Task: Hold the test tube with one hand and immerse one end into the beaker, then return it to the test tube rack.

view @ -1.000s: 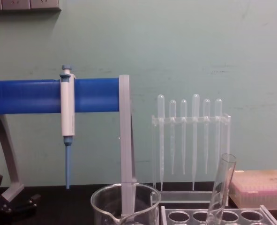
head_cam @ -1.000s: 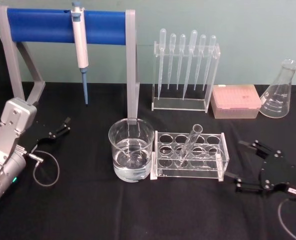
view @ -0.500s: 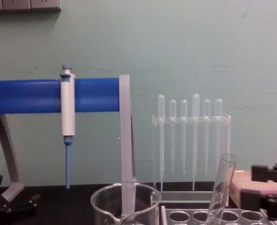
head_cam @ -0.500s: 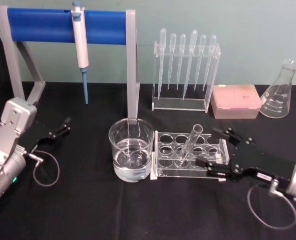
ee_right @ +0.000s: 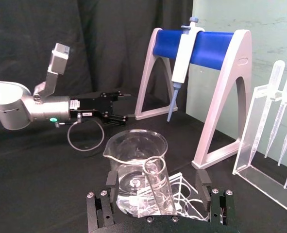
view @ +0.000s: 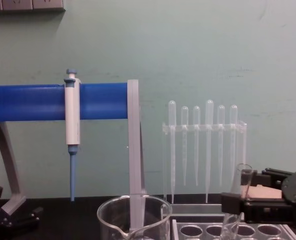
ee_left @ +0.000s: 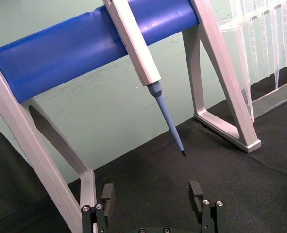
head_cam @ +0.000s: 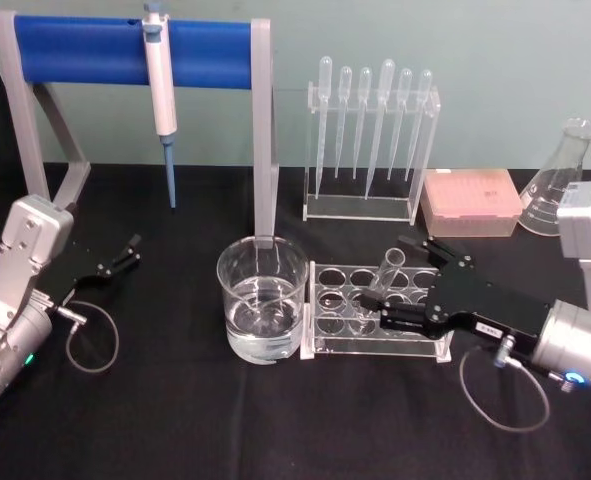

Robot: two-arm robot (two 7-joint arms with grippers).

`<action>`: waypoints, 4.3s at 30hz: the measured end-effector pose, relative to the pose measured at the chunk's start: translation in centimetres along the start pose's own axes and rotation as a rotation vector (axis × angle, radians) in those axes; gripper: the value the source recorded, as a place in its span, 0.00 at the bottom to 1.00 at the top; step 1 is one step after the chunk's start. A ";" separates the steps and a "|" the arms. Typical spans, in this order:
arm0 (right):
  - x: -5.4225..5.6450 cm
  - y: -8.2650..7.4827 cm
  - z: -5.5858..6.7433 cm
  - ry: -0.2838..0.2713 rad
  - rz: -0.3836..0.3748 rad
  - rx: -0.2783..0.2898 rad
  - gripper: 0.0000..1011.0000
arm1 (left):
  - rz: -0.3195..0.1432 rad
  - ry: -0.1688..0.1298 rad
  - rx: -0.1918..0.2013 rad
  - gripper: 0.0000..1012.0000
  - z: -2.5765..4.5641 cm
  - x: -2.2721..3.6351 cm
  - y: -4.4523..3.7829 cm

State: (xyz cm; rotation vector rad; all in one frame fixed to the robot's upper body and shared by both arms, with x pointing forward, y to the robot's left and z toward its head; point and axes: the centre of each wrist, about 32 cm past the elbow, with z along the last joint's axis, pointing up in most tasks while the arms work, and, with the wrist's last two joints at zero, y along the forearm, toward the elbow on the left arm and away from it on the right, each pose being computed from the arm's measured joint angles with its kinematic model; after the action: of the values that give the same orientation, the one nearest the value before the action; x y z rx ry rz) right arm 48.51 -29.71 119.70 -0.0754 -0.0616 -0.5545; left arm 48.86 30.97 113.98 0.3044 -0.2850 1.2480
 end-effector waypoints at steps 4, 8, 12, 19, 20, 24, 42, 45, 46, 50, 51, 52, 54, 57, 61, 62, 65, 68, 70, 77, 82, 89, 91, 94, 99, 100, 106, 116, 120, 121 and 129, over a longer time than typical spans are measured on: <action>-0.1 0.4 -0.1 -0.012 -0.008 -0.008 0.99 | 0.000 0.000 0.000 0.99 0.00 0.00 0.00; -0.1 0.4 -0.1 -0.012 -0.008 -0.007 0.99 | 0.000 0.000 0.000 0.99 0.00 0.00 0.00; 0.0 0.3 -0.1 -0.011 -0.008 -0.006 0.97 | 0.000 0.000 0.000 0.99 0.00 0.00 0.00; 0.0 0.2 -0.1 -0.010 -0.007 -0.004 0.81 | 0.000 0.000 0.000 0.99 0.00 0.00 0.00; 0.0 0.2 -0.1 -0.010 -0.007 -0.004 0.79 | 0.000 0.000 0.000 0.99 0.00 0.00 0.00; 0.0 0.2 -0.1 -0.009 -0.006 -0.003 0.68 | 0.000 0.000 0.000 0.99 0.00 0.00 0.00; 0.0 0.1 0.0 -0.009 -0.005 0.000 0.25 | 0.000 0.000 0.000 0.99 0.00 0.00 0.00; 0.0 0.1 0.0 -0.009 -0.005 0.000 0.25 | 0.000 0.000 0.000 0.99 0.00 0.00 0.00; 0.0 0.1 0.0 -0.009 -0.005 0.000 0.25 | 0.000 0.000 0.000 0.99 0.00 0.00 0.00; 0.0 0.1 0.0 -0.009 -0.005 0.000 0.25 | 0.000 0.000 0.000 0.99 0.00 0.00 0.00; 0.0 0.1 0.0 -0.009 -0.005 0.000 0.25 | 0.000 0.000 0.000 0.99 0.00 0.00 0.00; 0.0 0.1 0.0 -0.009 -0.004 -0.001 0.25 | 0.000 0.000 0.000 0.99 0.00 0.00 0.00; 0.2 0.2 0.4 -0.014 -0.003 -0.005 0.24 | 0.000 0.000 0.000 0.99 0.00 0.00 0.00; 0.6 0.3 1.2 -0.020 0.000 -0.014 0.24 | 0.000 0.000 0.000 0.99 0.00 0.00 0.00; 1.2 0.6 2.3 -0.017 0.007 -0.034 0.24 | 0.000 0.000 0.000 0.99 0.00 0.00 0.00; 1.3 0.6 2.5 -0.014 0.008 -0.039 0.24 | 0.000 0.000 0.000 0.99 0.00 0.00 0.00; 1.7 0.8 3.4 -0.009 0.012 -0.053 0.24 | 0.000 0.000 0.000 0.99 0.00 0.00 0.00; 2.1 0.9 4.3 -0.009 0.018 -0.066 0.24 | 0.000 0.000 0.000 0.99 0.00 0.00 0.00; 2.3 1.1 5.1 -0.015 0.023 -0.074 0.24 | 0.000 0.000 0.000 0.99 0.00 0.00 0.00; 2.8 1.6 7.6 -0.050 0.037 -0.090 0.24 | 0.000 0.000 0.000 0.99 0.00 0.00 0.00; 3.1 1.9 9.4 -0.072 0.040 -0.098 0.24 | 0.000 0.000 0.000 0.99 0.00 0.00 0.00; 3.5 2.1 11.1 -0.077 0.038 -0.084 0.24 | 0.000 0.000 0.000 0.99 0.00 0.00 0.00; 3.5 2.0 11.5 -0.078 0.037 -0.080 0.24 | 0.000 0.000 0.000 0.99 0.00 0.00 0.00; 3.6 1.9 11.9 -0.078 0.035 -0.075 0.24 | 0.000 0.000 0.000 0.99 0.00 0.00 0.00; 3.6 1.7 12.6 -0.080 0.031 -0.066 0.24 | 0.000 0.000 0.000 0.99 0.00 0.00 0.00; 3.7 1.7 12.7 -0.081 0.031 -0.065 0.24 | 0.000 0.000 0.000 0.99 0.00 0.00 0.00; 3.6 1.4 13.3 -0.085 0.028 -0.060 0.24 | 0.000 0.000 0.000 0.99 0.00 0.00 0.00; 3.6 1.4 13.3 -0.085 0.028 -0.060 0.24 | 0.000 0.000 0.000 0.99 0.00 0.00 0.00; 3.6 1.4 13.2 -0.084 0.028 -0.060 0.24 | 0.000 0.000 0.000 0.99 0.00 0.00 0.00; 3.6 1.4 13.2 -0.084 0.028 -0.060 0.24 | 0.000 0.000 0.000 0.99 0.00 0.00 0.00; 3.6 1.4 13.2 -0.084 0.027 -0.061 0.24 | 0.000 0.000 0.000 0.99 0.00 0.00 0.00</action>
State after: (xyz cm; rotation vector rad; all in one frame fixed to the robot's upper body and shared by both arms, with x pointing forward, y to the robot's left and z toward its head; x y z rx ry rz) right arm 51.81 -29.24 133.02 -0.1584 -0.1252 -0.5262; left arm 48.86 30.97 113.98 0.3045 -0.2850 1.2480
